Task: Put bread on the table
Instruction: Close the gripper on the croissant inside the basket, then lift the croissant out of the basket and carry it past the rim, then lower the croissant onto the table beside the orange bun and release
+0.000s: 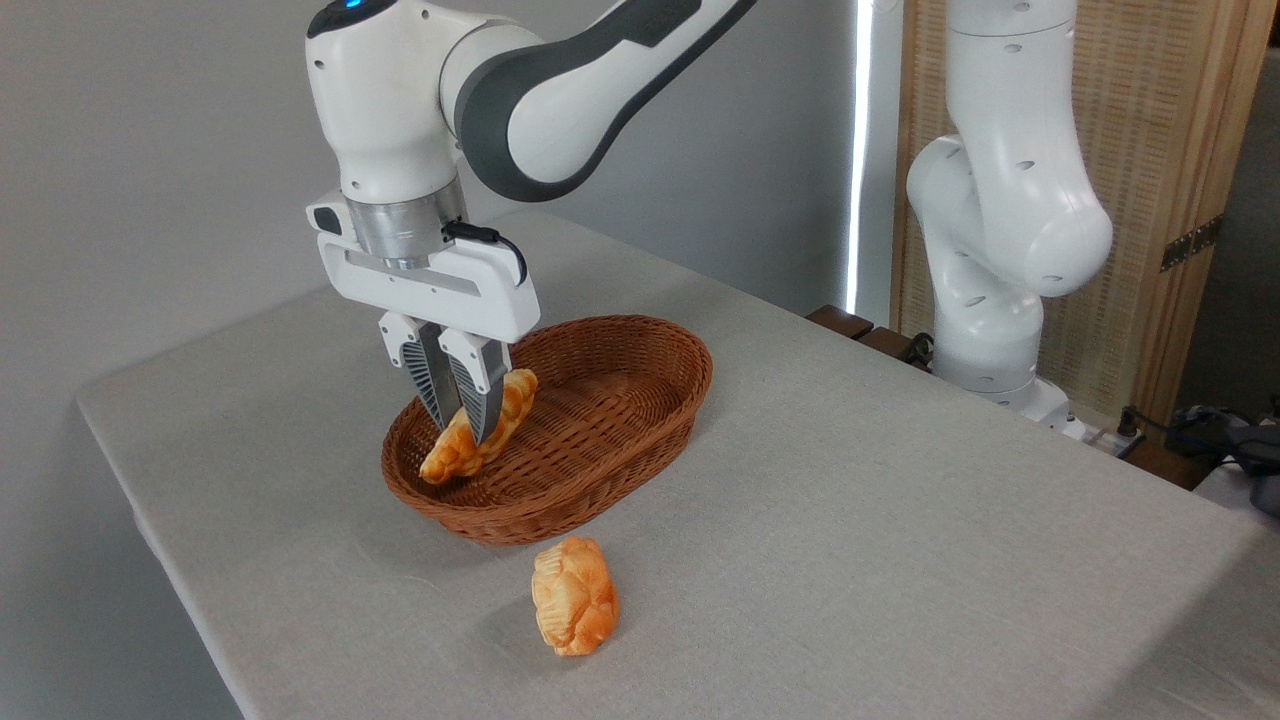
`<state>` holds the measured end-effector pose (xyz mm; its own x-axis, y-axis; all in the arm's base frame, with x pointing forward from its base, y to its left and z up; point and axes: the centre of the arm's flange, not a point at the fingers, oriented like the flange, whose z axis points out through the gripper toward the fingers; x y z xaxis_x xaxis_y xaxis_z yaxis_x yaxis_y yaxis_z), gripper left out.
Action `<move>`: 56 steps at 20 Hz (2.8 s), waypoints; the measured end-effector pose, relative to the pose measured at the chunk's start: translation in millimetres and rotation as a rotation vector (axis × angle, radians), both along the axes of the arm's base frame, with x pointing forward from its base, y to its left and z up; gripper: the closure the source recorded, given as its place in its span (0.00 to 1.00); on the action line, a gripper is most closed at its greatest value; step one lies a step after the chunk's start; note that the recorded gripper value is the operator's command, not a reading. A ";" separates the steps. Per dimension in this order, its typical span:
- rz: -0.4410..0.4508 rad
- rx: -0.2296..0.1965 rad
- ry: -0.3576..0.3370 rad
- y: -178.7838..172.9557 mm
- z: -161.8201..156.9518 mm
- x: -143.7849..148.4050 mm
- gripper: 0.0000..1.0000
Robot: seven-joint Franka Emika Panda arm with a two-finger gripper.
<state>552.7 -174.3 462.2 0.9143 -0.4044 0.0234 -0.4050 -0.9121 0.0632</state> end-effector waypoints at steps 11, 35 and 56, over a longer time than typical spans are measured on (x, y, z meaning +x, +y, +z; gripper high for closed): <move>-0.003 -0.001 -0.005 -1.3 2.5 -0.3 0.92; -0.366 -0.070 0.095 219.9 77.7 -21.1 0.32; -0.485 -0.025 0.175 203.0 42.7 -16.4 0.00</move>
<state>536.3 28.6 504.8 0.6124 -0.7844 -0.0981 -0.7627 -0.6189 0.1877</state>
